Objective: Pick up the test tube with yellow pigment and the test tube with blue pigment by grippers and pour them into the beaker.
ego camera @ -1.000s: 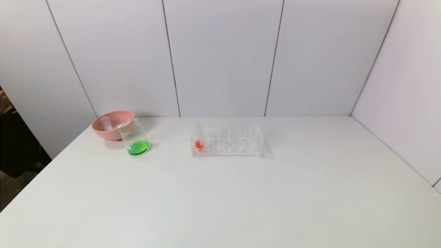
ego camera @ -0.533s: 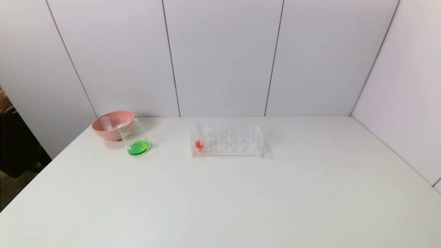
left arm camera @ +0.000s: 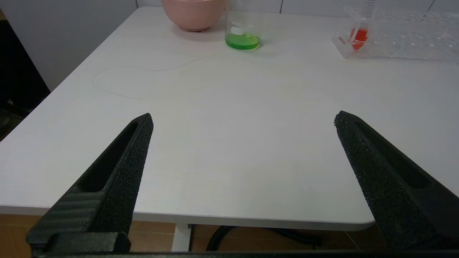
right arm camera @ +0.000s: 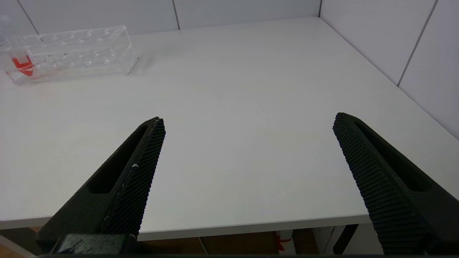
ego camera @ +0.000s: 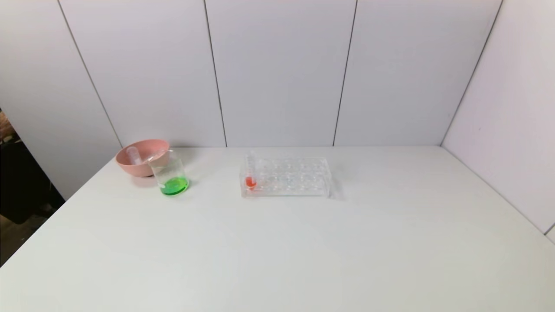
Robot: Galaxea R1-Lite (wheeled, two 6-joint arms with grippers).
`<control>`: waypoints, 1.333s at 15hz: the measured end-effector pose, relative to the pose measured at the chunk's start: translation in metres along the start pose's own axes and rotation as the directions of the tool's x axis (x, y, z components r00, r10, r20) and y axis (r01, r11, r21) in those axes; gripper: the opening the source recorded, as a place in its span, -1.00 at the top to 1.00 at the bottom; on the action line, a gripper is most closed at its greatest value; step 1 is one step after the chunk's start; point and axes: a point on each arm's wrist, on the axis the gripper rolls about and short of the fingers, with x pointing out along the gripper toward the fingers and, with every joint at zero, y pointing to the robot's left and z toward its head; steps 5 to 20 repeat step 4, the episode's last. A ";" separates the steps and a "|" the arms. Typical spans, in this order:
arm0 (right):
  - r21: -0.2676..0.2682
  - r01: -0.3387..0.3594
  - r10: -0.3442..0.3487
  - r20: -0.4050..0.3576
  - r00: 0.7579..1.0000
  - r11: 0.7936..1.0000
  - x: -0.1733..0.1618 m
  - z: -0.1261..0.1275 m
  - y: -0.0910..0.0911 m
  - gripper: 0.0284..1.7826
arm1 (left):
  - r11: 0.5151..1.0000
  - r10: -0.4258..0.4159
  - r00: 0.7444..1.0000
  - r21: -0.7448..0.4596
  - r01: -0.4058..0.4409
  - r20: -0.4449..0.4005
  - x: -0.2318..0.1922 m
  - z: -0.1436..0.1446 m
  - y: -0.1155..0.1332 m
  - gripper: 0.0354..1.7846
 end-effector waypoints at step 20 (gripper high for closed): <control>-0.001 0.000 0.000 0.000 1.000 1.000 0.000 0.000 0.000 -0.92 | 1.000 0.000 1.000 0.000 0.000 0.000 0.000 0.000 0.000 -0.98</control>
